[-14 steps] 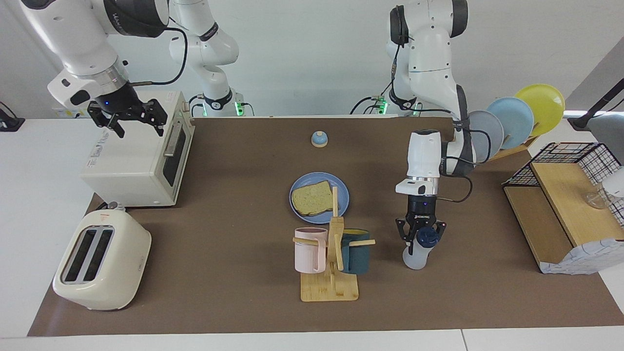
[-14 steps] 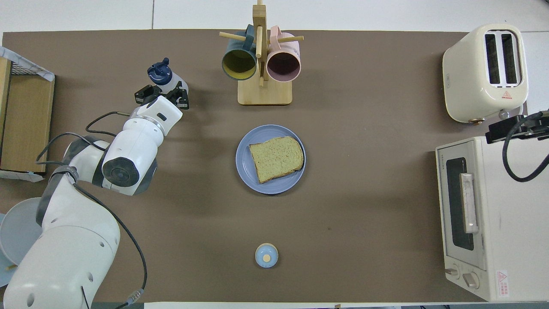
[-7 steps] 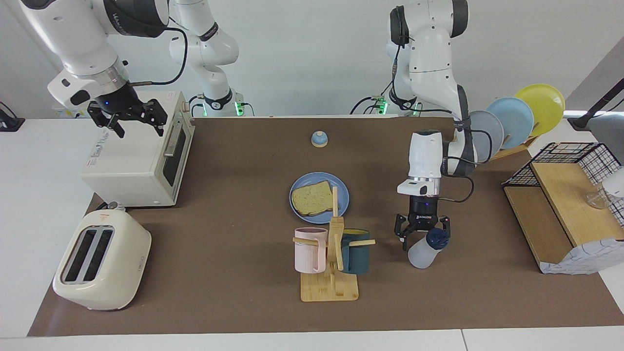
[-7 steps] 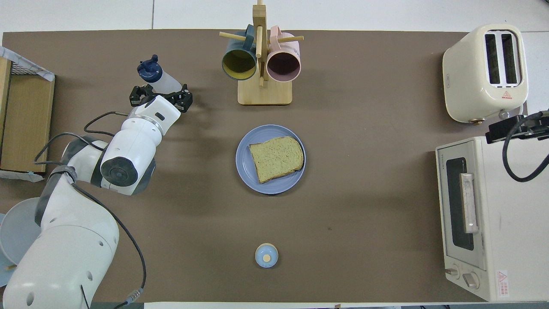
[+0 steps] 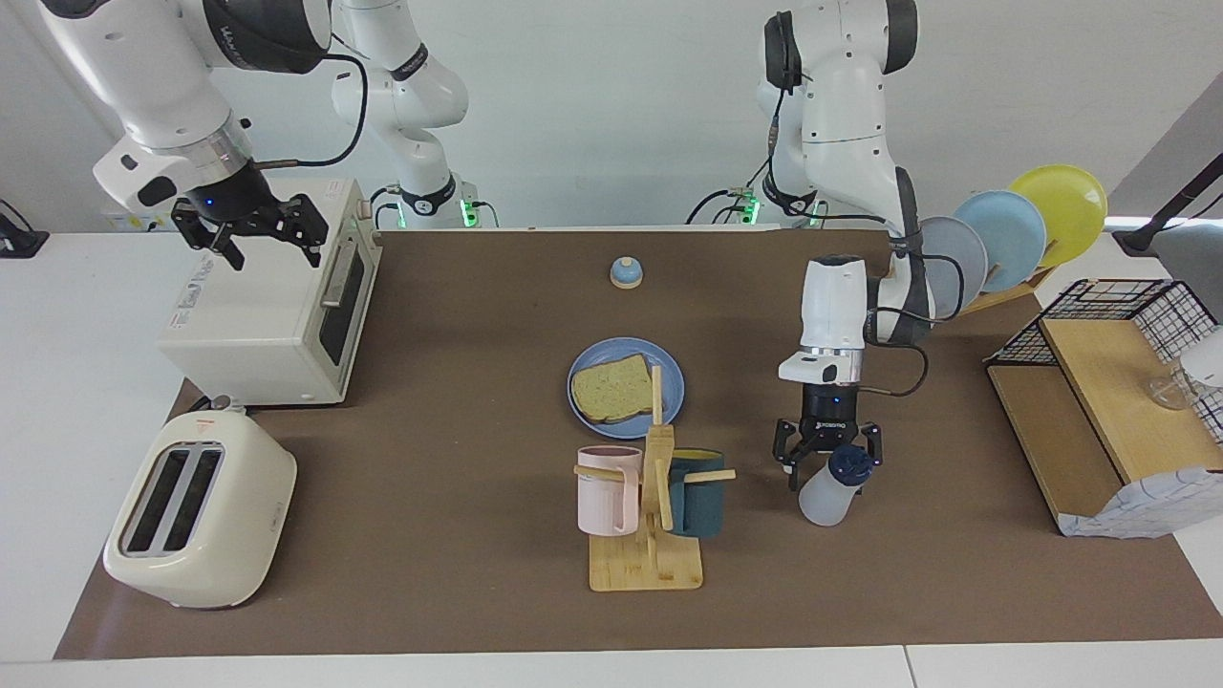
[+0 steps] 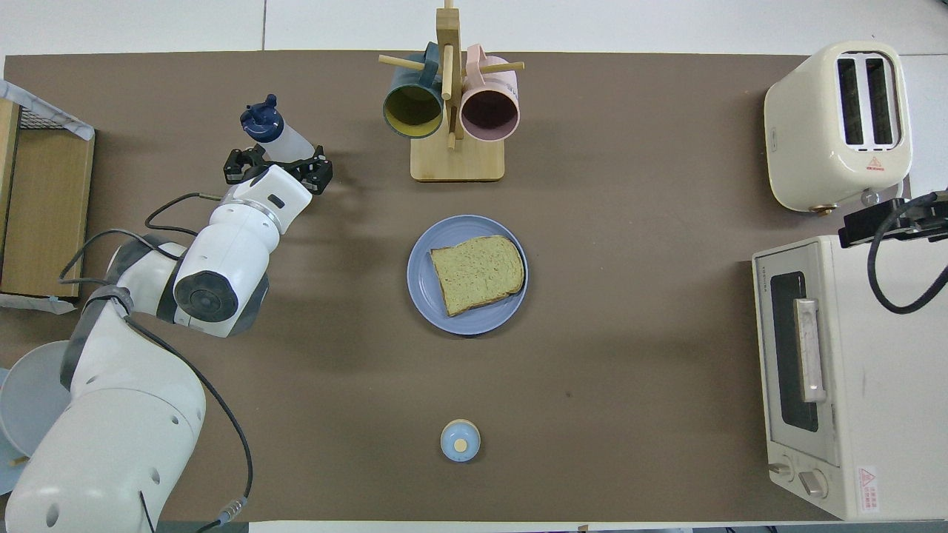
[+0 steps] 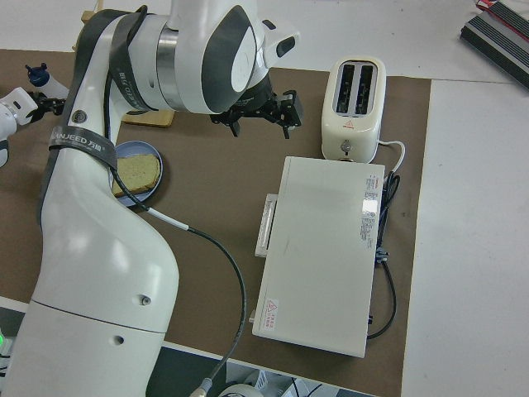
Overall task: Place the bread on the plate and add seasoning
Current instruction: 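Set the bottle down beside the mug rack and open the left gripper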
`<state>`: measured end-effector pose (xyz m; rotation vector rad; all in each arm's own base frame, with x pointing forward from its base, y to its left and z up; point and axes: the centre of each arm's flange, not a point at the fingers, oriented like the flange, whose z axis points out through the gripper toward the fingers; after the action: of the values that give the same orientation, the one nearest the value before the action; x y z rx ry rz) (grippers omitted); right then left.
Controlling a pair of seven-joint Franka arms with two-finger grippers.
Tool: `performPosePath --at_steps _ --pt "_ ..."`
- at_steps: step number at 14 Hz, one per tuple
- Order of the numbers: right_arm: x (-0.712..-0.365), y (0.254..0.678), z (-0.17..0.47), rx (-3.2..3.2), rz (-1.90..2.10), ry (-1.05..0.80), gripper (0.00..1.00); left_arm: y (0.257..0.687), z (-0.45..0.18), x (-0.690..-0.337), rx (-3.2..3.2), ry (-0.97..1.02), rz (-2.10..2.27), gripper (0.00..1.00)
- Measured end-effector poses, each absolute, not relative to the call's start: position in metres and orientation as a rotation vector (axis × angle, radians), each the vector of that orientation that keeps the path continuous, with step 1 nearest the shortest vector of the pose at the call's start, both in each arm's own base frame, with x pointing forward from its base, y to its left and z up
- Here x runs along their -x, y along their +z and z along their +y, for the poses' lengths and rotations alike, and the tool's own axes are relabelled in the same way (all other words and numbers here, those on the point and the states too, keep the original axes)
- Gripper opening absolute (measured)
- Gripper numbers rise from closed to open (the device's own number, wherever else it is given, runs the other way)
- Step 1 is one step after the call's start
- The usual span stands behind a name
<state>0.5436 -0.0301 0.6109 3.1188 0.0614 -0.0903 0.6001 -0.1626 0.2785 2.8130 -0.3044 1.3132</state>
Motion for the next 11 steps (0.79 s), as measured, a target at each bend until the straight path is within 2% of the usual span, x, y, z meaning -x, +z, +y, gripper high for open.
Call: performPosePath --at_steps 4,8,11 --pt "-0.544 0.611 -0.03 -3.119 0.061 -0.09 1.0 0.293 -0.145 -0.576 -2.805 1.296 -0.268 1.0" --pt "-0.544 0.611 -0.03 -3.119 0.061 -0.09 1.0 0.314 -0.133 -0.523 -2.782 1.233 -0.27 1.0" --pt "-0.544 0.611 -0.03 -3.119 0.061 -0.09 1.0 0.316 -0.156 -0.485 -2.766 1.135 -0.321 1.0"
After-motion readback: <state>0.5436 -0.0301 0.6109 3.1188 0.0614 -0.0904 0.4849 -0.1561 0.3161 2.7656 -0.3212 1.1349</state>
